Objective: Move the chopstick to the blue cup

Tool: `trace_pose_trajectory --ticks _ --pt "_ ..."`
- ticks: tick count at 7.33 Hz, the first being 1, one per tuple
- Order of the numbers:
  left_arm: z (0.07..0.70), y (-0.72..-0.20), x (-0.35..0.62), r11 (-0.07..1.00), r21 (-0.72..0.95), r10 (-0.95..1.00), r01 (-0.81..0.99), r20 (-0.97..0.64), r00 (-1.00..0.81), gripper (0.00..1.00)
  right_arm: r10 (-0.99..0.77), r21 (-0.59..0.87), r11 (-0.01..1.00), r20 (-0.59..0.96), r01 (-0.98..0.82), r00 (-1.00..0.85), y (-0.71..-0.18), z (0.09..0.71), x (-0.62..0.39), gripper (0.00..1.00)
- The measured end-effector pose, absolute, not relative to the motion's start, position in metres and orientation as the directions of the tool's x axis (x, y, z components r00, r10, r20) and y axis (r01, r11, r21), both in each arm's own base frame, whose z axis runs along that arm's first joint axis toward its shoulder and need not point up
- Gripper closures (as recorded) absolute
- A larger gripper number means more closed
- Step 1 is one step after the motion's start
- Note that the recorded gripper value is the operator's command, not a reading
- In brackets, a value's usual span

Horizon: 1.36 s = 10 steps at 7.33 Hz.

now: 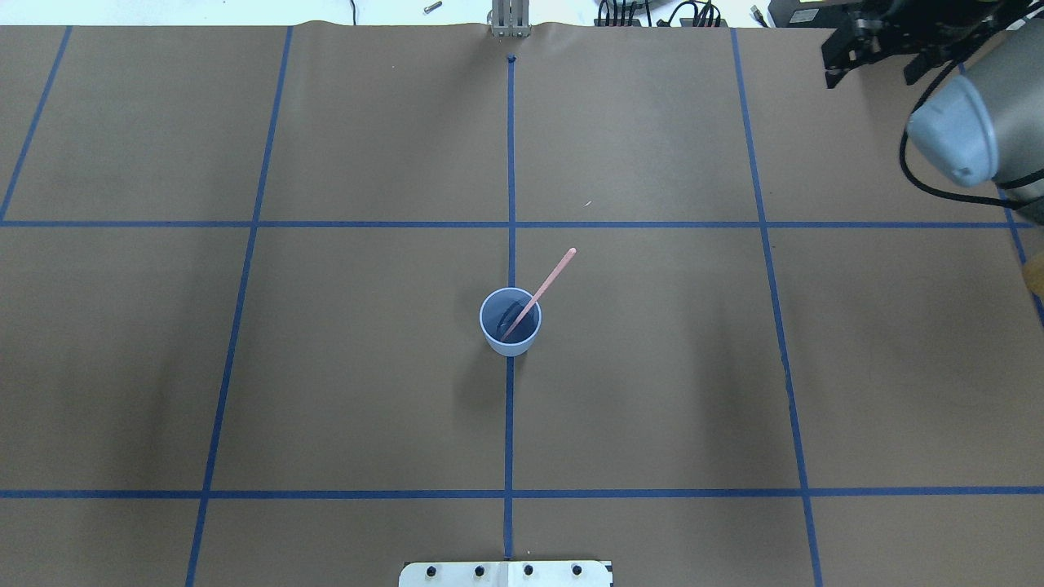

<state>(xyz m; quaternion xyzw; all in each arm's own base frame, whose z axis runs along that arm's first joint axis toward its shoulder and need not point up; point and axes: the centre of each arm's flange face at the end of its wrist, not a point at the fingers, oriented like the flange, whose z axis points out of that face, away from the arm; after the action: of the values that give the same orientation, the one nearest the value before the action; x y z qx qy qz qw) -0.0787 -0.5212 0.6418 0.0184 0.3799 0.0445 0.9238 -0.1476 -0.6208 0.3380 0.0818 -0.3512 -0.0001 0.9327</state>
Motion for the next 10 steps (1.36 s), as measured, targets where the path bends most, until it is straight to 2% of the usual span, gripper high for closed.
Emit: trace_pose_trajectory --ticks 3,6,8,10 --pt "0.639 -0.519 -0.080 0.995 0.079 0.103 -0.066 -0.698 0.708 0.01 -0.174 0.151 0.984 0.640 0.099 0.748 -0.587 0.487 -0.035 0.00" --pt "0.636 -0.519 -0.079 0.995 0.080 0.101 -0.063 -0.698 0.709 0.01 -0.173 0.116 0.985 0.668 0.129 0.724 -0.486 0.620 0.035 0.00" --pt "0.630 -0.519 -0.080 0.993 0.097 0.114 -0.065 -0.693 0.712 0.01 -0.132 0.080 0.991 0.679 0.107 0.722 -0.458 0.645 0.047 0.00" --pt "0.632 -0.514 -0.080 0.993 0.097 0.115 -0.066 -0.694 0.711 0.01 -0.098 0.063 0.995 0.682 0.075 0.725 -0.457 0.643 0.050 0.00"
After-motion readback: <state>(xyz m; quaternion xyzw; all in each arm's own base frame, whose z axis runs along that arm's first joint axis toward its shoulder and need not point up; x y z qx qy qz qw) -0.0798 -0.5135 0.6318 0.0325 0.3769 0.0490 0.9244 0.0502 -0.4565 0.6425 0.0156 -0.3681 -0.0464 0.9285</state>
